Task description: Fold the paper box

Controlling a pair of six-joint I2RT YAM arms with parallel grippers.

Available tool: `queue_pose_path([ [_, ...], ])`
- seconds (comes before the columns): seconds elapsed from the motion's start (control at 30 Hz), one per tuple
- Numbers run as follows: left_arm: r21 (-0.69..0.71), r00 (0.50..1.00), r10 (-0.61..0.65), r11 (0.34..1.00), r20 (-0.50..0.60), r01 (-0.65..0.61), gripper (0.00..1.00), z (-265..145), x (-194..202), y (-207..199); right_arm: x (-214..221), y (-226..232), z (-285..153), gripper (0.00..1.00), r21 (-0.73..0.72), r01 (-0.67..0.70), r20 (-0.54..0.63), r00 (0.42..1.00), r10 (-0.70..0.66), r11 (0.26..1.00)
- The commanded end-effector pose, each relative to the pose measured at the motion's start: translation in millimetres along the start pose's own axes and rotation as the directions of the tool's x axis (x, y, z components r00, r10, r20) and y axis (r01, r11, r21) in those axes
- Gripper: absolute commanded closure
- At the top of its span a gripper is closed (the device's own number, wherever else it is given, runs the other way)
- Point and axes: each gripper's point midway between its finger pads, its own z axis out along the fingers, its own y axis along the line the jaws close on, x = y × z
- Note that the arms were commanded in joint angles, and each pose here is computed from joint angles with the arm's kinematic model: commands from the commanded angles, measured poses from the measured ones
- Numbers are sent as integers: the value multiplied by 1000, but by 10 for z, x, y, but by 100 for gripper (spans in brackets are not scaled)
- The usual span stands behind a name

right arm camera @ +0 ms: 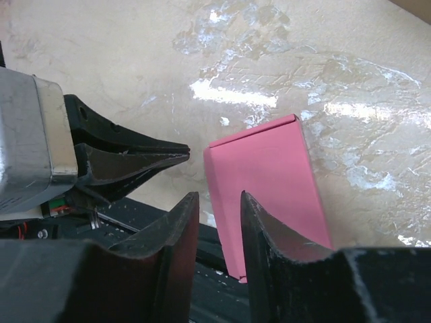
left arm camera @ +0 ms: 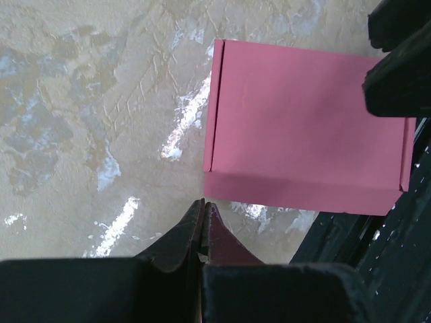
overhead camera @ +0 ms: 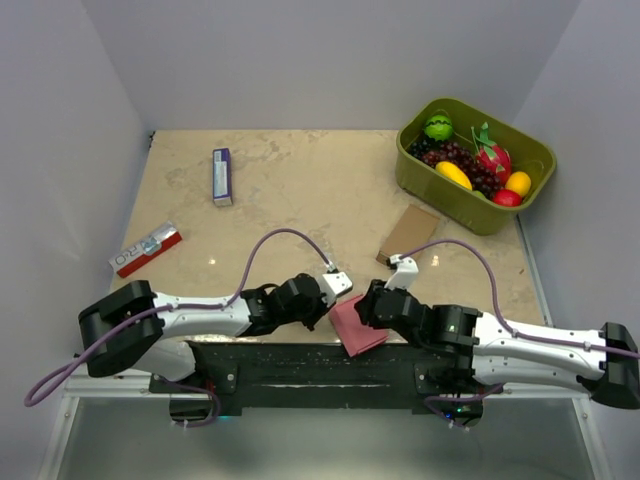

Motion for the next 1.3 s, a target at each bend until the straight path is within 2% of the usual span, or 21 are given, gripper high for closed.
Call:
queue_pose_path([
  [0.0,14,999,14,1000,31,-15,100,21,-187,-21,35,10,-15,62,-22,-17,-15,1000,17,1000],
  [0.03,16,999,14,1000,39,-14,100,18,-221,-27,48,35,-15,51,-36,-7,-22,1000,6,999],
  [0.1,16,999,14,1000,37,-14,100,30,-219,-28,94,32,3,37,-38,23,-38,999,-24,999],
  [0.13,19,999,14,1000,34,-15,100,41,-211,-33,104,27,9,26,-33,32,-43,999,-33,999],
  [0.17,22,999,10,1000,31,-10,100,39,-203,-40,114,16,21,23,-22,44,-49,998,-45,999],
  [0.27,21,999,-32,999,39,31,92,7,-181,-35,196,-47,84,20,31,104,-89,991,-101,994],
  [0.37,-1,993,-98,995,61,98,71,-85,-170,70,308,-109,162,6,75,189,-146,973,-177,979],
  [0.43,-22,985,-153,988,80,155,62,-169,-159,209,356,-127,208,1,94,218,-168,965,-200,972],
  [0.47,-21,978,-188,981,86,191,53,-192,-148,241,371,-123,228,1,96,222,-172,964,-203,970],
  [0.53,-18,967,-243,969,81,246,48,-237,-69,350,379,-119,254,1,102,233,-175,961,-213,967],
  [0.57,-21,958,-277,960,75,279,30,-242,-34,369,402,-149,284,1,119,250,-183,957,-226,961],
  [0.6,-25,952,-297,954,68,300,24,-249,1,394,407,-148,302,1,121,265,-187,953,-240,957],
  [0.67,-39,940,-336,940,57,338,20,-258,86,461,432,-135,364,1,136,299,-205,941,-269,944],
  [0.87,6,911,-404,914,81,405,19,-288,69,483,448,-199,405,1,184,397,-257,902,-346,899],
  [1.03,146,861,-498,864,103,483,23,-225,43,258,446,-202,402,1,189,417,-272,892,-360,889],
  [1.17,145,855,-513,854,78,499,24,-149,129,243,519,-238,432,1,204,467,-322,862,-391,860],
  [1.27,157,851,-520,849,73,505,29,-131,137,221,596,-288,472,1,224,498,-360,841,-403,838],
])
